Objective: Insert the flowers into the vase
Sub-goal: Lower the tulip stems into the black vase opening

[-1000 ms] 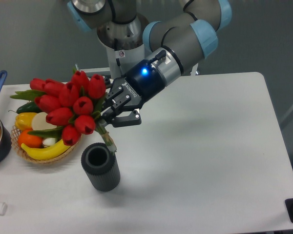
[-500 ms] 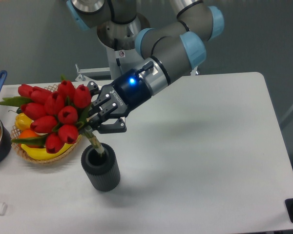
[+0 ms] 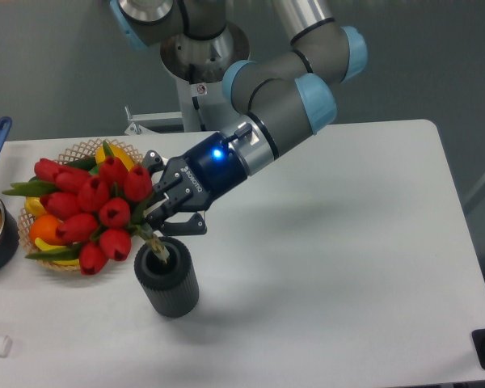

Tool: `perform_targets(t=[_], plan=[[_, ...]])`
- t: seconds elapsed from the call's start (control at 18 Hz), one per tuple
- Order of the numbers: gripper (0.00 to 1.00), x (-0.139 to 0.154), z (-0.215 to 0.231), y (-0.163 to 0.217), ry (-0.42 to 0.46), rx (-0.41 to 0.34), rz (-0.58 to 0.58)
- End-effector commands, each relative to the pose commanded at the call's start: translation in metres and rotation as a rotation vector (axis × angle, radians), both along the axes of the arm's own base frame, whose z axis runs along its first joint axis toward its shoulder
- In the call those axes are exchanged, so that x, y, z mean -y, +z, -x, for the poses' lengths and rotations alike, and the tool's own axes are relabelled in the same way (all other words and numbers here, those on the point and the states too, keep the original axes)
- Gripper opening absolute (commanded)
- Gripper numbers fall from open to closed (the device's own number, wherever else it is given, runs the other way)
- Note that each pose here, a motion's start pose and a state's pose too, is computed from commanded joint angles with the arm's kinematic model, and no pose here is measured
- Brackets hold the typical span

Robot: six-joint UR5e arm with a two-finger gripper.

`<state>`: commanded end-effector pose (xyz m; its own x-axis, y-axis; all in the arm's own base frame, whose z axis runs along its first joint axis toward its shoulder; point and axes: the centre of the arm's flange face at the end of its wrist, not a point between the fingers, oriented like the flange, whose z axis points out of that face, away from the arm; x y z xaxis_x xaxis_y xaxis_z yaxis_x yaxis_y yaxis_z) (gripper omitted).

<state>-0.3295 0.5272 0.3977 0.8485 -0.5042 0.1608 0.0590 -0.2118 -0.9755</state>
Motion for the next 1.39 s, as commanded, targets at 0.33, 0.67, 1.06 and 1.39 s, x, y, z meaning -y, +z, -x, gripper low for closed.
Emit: perform_targets(t=[0.33, 0.67, 1.06, 1.39], plan=[[0.24, -0.006, 0.008, -0.030, 0.001, 0.043, 0.033], [0.24, 0.002, 0.007, -0.051, 0.010, 0.078, 0.060], [0.25, 0.005, 0.001, -0.068, 0.004, 0.075, 0.064], [0.25, 0.004, 0.002, -0.091, -0.004, 0.074, 0.067]])
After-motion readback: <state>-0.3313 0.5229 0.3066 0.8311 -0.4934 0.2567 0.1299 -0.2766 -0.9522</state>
